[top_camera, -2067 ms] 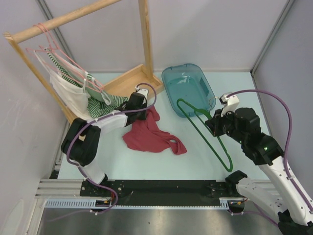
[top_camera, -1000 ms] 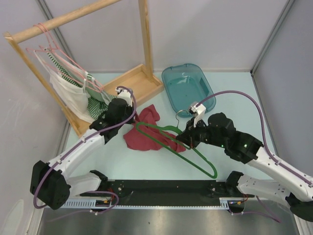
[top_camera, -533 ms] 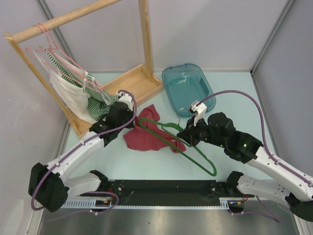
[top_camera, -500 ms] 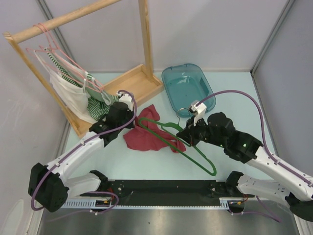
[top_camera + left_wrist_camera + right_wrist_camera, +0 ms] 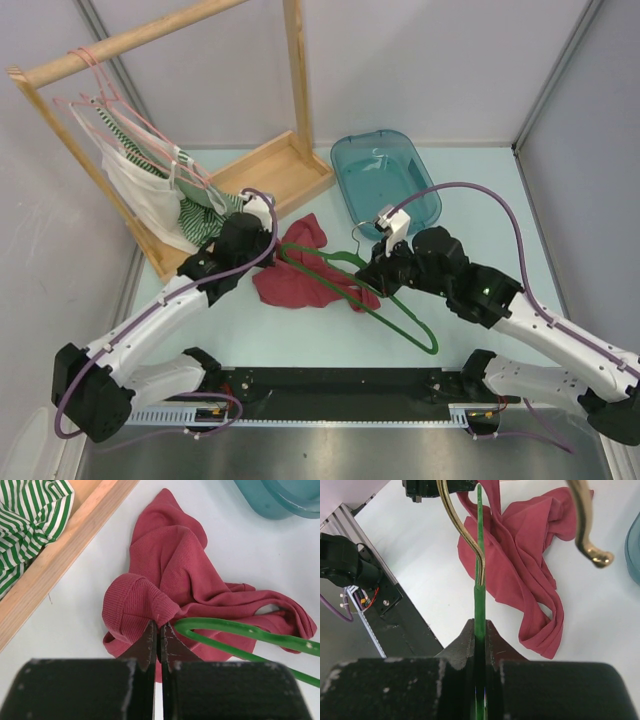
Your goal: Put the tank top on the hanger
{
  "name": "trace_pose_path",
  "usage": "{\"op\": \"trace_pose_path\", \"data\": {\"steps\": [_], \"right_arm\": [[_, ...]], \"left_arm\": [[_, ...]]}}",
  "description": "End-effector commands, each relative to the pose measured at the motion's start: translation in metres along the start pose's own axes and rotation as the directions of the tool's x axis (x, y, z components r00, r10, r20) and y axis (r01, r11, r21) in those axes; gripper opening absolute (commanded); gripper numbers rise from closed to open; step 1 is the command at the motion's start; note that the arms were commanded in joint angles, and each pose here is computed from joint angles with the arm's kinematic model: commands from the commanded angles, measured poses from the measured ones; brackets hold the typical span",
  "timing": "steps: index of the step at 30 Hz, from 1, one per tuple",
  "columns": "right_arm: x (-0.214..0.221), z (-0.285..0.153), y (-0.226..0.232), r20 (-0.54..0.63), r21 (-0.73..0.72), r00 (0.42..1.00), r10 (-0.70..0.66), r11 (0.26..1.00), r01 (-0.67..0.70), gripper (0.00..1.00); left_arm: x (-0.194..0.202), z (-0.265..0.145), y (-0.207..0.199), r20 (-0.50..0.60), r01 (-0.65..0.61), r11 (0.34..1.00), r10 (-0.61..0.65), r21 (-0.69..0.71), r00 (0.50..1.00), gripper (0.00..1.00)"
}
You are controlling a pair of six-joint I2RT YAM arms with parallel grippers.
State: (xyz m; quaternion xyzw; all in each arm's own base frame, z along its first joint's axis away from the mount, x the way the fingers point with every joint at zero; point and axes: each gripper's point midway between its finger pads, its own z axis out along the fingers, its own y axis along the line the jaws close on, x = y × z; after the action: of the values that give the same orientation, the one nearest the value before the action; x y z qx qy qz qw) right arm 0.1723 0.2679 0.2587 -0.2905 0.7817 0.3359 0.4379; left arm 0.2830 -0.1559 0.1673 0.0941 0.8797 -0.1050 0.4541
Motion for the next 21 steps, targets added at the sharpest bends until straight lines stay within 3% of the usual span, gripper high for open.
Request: {"op": "trace_pose_path", "data": {"steps": [1,8,15,21], "right_arm": [[-0.019,0.001,0.009,0.063,-0.038,0.997,-0.036,0.999,0.039,0.0],[-0.013,0.008,0.013,0.06,-0.072,0.998,-0.023,0.997,0.027,0.0],[-0.013,0.017,0.014,0.092,-0.1,0.993,-0.078,0.991,0.087,0.0],[-0.019,0.02,0.018,0.18,-0.128,0.981,-0.079,0.986,0.103,0.0]], "left_arm": [[-0.017,-0.018,-0.013,0.046,0.017,0.998,-0.02,0.06,0.999,0.0],[-0.027,-0.028,-0.024,0.062,0.016,0.993,-0.024,0.115,0.998,0.0],[-0.046,-0.053,-0.078,0.057,0.021,0.93,-0.045,0.368,0.997,0.0],[-0.072,-0.077,-0.111,0.106,-0.003,0.882,-0.054,0.472,0.993,0.0]]}}
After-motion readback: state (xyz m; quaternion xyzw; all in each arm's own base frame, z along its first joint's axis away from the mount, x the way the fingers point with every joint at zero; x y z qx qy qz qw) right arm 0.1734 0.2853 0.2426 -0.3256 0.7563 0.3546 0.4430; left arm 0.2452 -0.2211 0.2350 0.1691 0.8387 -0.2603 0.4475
